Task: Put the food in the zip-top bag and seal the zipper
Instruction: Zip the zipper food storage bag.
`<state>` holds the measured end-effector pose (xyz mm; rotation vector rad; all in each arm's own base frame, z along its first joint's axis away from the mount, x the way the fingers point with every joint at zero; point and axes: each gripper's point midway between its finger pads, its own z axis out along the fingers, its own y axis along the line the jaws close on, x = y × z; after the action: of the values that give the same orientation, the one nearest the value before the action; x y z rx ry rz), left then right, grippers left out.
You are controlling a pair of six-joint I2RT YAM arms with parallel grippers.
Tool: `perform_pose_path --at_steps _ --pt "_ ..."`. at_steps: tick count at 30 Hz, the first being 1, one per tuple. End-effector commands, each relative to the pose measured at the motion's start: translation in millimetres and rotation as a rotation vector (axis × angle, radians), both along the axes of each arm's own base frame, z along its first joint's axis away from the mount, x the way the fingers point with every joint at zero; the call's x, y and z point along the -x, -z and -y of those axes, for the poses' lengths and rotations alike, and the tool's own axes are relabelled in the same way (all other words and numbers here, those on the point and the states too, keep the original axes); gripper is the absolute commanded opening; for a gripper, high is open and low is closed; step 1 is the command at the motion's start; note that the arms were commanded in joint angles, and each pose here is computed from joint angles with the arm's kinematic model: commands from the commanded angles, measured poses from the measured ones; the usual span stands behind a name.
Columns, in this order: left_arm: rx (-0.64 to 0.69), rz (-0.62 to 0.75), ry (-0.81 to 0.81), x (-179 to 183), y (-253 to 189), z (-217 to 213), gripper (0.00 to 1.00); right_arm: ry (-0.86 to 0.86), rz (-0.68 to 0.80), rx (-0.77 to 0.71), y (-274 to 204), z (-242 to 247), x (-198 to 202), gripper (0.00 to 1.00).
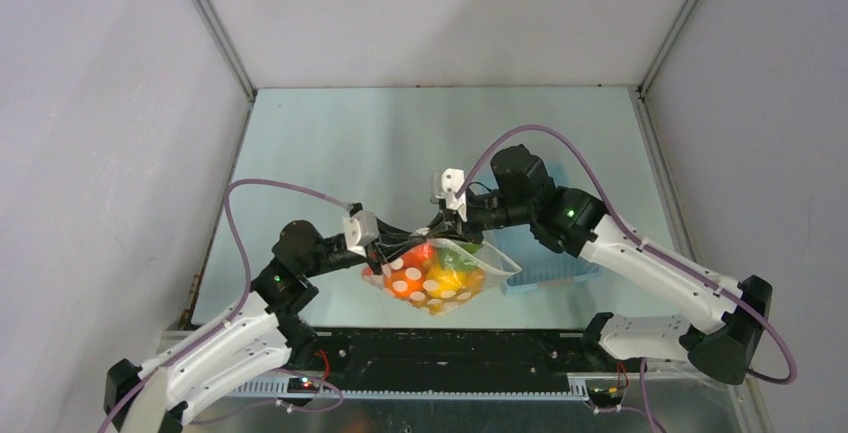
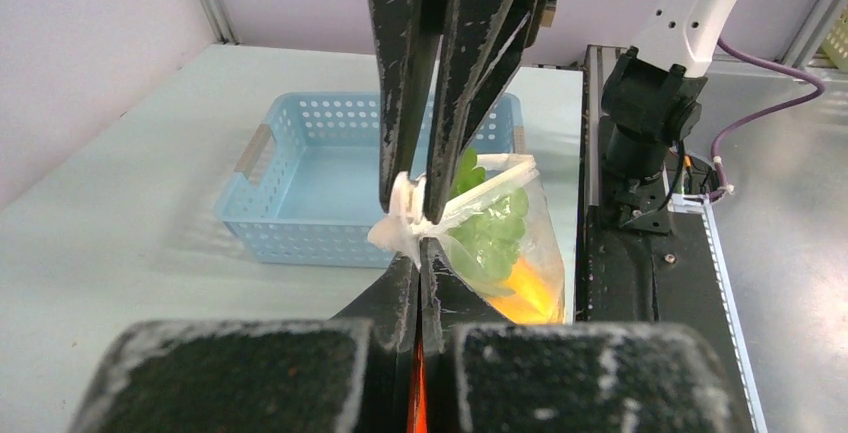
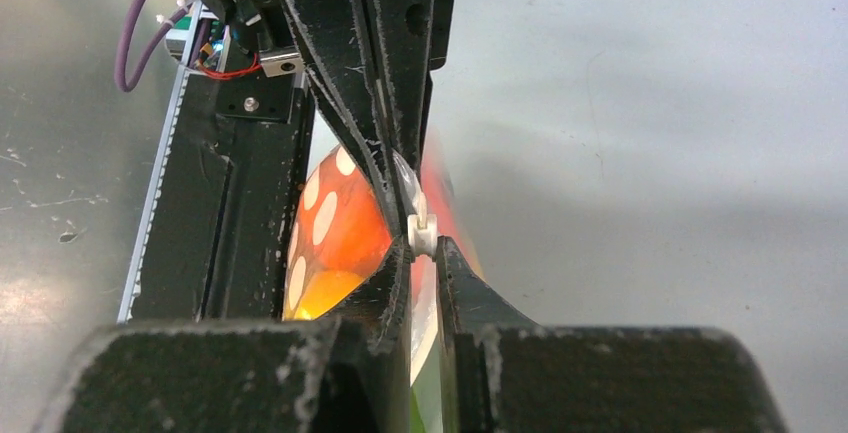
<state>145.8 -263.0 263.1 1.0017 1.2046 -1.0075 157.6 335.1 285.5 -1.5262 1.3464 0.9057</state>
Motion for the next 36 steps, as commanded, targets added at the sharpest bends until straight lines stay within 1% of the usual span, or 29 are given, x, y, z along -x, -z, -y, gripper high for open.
perform_pose_path --at_steps 1,5,9,11,15,17,20,27,36 --pt "0.126 0.12 0.054 14.3 -47.7 -1.1 0.0 0.016 -0.011 0.031 7.4 -3.6 -10.1 0.12" --pt "0.135 0.125 0.094 22.0 -49.9 -0.3 0.0 0.028 0.001 0.013 8.2 -12.2 -18.1 0.12" --pt "0.139 0.131 0.091 23.2 -50.5 -1.8 0.0 0.041 0.023 -0.008 7.7 -12.8 -20.7 0.14" --pt "0.154 0.141 0.084 24.1 -53.2 -3.7 0.0 0.05 0.019 0.016 12.8 -8.6 -20.7 0.14" --pt "0.183 0.154 0.044 21.2 -57.1 -9.1 0.0 0.045 -0.047 0.093 36.4 3.9 -10.1 0.11" --pt "0.19 0.157 0.038 21.4 -58.3 -10.5 0.0 0.073 -0.076 0.124 49.5 9.7 -9.4 0.12" --pt "0.197 0.159 0.028 20.3 -59.4 -11.5 0.0 0.138 -0.078 0.15 63.3 17.6 -15.3 0.13" --pt "0.207 0.159 0.026 20.0 -61.1 -11.6 0.0 0.168 -0.057 0.11 60.6 24.6 -14.3 0.13" --pt "0.202 0.158 0.004 16.5 -59.0 -12.9 0.0 0.183 -0.063 0.107 63.0 31.9 -10.5 0.13"
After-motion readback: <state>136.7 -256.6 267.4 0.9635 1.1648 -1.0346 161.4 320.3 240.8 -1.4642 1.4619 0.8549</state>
